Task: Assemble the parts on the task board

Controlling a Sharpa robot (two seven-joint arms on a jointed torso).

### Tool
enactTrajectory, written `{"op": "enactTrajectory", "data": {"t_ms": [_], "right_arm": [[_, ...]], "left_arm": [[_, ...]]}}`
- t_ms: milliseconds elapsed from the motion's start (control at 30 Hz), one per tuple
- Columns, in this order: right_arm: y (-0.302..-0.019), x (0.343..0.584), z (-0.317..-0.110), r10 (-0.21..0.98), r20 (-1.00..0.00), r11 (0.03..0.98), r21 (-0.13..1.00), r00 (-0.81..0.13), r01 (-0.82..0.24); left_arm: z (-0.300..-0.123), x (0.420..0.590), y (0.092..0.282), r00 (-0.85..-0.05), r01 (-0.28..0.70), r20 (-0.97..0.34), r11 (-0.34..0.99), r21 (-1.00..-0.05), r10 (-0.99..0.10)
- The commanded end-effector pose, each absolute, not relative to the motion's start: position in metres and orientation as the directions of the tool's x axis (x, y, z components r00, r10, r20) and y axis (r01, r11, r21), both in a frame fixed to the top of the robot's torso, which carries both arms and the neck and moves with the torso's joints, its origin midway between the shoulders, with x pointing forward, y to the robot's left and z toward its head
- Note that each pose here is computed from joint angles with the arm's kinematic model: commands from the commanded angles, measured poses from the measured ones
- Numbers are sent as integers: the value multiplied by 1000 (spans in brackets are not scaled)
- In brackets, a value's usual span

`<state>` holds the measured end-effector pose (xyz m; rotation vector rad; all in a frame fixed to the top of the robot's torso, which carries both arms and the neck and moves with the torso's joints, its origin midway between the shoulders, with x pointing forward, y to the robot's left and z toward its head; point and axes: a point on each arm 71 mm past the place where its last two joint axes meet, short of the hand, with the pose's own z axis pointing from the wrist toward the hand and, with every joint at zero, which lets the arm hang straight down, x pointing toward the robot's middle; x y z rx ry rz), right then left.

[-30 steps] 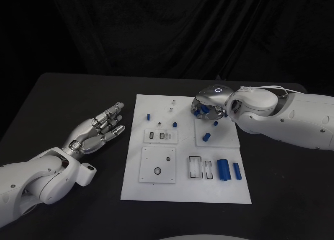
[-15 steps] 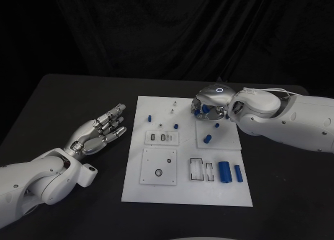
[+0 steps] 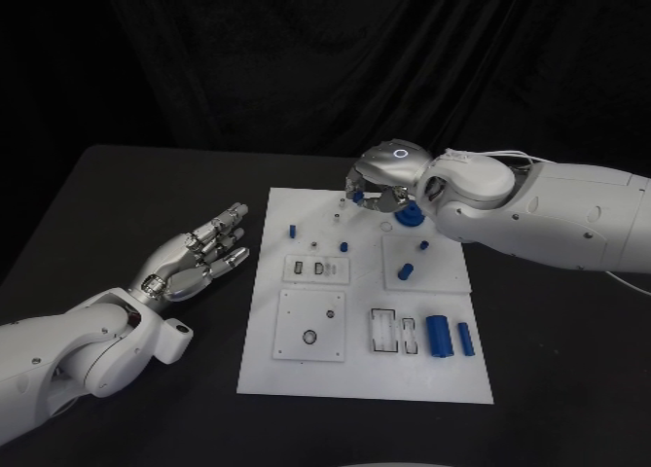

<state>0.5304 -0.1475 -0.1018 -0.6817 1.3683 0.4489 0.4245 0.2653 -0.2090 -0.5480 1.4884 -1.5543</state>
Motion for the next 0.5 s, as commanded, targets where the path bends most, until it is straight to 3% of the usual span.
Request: {"op": "enactTrajectory", "data": {"t_ms": [33, 500], "right_arm": [[-143, 537, -102, -90, -984, 738, -168, 152, -654], [-132, 550, -112, -126, -987, 757, -159, 97, -634]], "left_arm": [[-198, 421, 263, -516, 415, -256, 22, -909, -817], [-196, 420, 264, -506, 432, -261, 21, -902, -822]]}}
